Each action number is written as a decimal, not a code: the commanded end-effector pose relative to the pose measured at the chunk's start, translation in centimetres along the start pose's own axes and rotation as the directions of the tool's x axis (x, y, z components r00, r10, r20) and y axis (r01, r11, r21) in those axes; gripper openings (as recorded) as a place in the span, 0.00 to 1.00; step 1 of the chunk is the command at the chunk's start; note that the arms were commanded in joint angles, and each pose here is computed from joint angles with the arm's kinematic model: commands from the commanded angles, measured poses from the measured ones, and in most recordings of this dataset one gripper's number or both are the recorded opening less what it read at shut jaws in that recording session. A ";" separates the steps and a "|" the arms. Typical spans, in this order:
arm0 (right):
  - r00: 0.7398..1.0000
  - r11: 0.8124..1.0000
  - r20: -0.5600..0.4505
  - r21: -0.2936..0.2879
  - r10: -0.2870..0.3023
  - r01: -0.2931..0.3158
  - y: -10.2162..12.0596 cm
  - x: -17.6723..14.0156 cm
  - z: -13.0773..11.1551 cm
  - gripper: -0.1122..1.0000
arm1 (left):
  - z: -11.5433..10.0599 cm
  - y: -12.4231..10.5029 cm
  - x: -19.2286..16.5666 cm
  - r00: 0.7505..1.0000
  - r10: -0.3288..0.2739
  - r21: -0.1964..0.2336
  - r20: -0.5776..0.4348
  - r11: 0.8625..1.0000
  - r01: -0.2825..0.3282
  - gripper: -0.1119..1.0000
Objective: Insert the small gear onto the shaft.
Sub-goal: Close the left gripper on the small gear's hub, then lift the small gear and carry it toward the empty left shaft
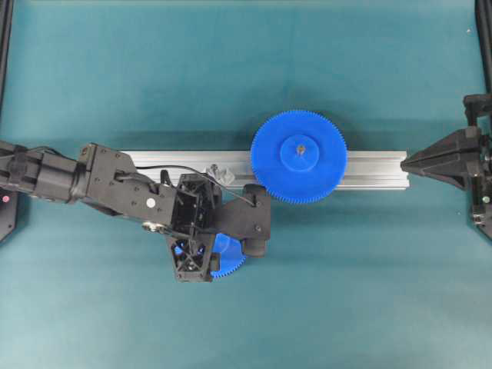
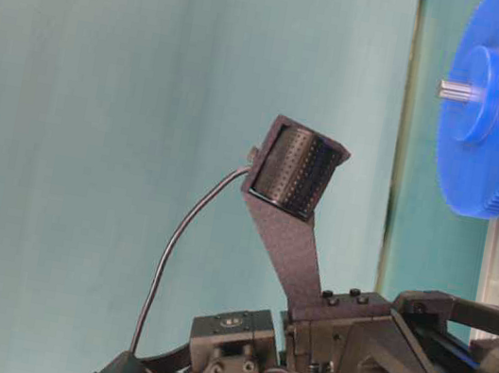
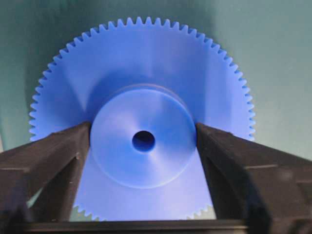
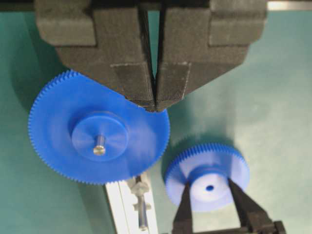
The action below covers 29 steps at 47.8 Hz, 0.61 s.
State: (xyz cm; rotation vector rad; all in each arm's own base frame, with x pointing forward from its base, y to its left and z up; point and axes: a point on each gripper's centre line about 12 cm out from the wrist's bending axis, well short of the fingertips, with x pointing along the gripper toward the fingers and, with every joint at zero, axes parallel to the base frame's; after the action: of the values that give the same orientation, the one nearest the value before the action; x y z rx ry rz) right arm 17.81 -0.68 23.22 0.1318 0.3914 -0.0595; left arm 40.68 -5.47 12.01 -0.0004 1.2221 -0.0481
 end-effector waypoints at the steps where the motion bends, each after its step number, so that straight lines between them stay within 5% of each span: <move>1: 1.000 1.000 0.011 0.013 -0.002 0.002 0.0 0.0 0.4 0.16 | 0.4 -0.1 -0.8 1.000 -0.002 0.007 0.026 1.000 0.002 0.77; 29: 1.000 1.000 0.016 0.016 -0.003 0.002 0.0 0.0 0.5 0.16 | 1.3 -0.3 -3.5 0.997 -0.009 0.046 0.079 0.999 0.005 0.73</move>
State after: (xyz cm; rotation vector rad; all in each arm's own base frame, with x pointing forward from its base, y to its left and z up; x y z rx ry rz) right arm 17.79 -0.71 23.25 0.1336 0.3897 -0.0612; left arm 40.07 -5.45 12.72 0.0352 1.2194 -0.0737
